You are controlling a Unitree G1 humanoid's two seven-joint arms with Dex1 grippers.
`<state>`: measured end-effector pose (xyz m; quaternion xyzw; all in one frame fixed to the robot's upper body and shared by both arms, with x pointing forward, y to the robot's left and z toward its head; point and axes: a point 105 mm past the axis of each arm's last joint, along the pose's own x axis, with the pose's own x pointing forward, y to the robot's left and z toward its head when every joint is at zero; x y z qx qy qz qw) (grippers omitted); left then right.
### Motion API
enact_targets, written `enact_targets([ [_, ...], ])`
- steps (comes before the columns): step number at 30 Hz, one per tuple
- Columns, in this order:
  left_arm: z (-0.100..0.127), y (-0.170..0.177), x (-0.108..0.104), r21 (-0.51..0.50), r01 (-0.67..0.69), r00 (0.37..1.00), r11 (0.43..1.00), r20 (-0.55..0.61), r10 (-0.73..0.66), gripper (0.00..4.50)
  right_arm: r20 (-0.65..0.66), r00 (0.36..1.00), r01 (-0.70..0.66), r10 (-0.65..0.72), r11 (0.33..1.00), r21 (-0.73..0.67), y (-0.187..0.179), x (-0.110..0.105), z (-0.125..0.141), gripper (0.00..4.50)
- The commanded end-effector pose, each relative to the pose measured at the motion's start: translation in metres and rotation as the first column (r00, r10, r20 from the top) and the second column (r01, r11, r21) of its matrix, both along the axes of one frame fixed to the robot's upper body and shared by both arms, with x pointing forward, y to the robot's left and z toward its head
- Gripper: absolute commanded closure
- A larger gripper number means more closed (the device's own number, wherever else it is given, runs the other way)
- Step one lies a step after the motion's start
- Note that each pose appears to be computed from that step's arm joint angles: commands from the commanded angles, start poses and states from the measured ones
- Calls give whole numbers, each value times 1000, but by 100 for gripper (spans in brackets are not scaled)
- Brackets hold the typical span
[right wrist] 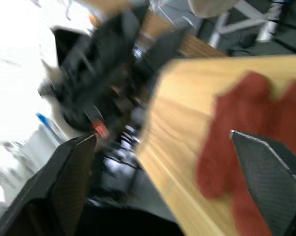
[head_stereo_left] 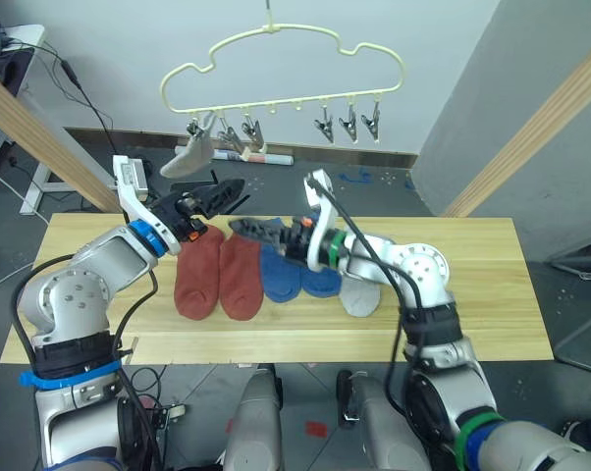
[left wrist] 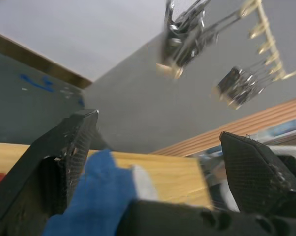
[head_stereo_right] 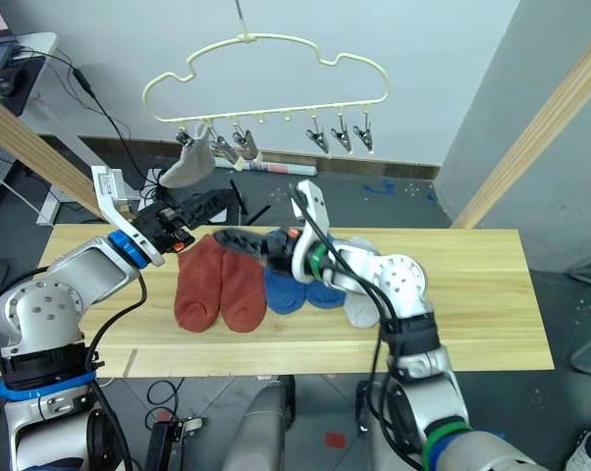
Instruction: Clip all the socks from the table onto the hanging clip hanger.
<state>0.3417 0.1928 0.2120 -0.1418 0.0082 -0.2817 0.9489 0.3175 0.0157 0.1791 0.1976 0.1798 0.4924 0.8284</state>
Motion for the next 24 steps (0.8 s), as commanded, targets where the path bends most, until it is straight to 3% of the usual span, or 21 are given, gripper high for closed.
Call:
enact_targets([
  [1, 11, -11, -7, 115, -33, 990, 993, 141, 16, 0, 221, 975, -14, 21, 999, -32, -11, -16, 20, 4],
  [2, 12, -14, -7, 125, -46, 986, 991, 166, 25, 0, 254, 967, 1, 7, 1000, -30, -17, -16, 23, 4],
  [6, 18, -27, -2, 166, -119, 956, 979, 284, 68, 91, 468, 884, 55, -5, 994, -94, -38, -23, 34, 0],
  [10, 7, -36, 6, 144, -166, 969, 976, 210, 134, 206, 539, 841, 115, -42, 988, -101, -53, -24, 32, 0],
  [15, -5, -35, 8, 286, -325, 936, 902, 232, 264, 206, 570, 815, 182, -106, 980, -79, -64, -20, 30, 0],
  [19, 5, -52, 2, 236, -196, 952, 952, 277, 127, 206, 612, 779, 220, -133, 973, -68, -66, -17, 34, 0],
  [24, 14, -54, 7, 202, -215, 932, 955, 334, 139, 206, 657, 739, 214, -150, 977, -17, -65, -19, 46, 0],
])
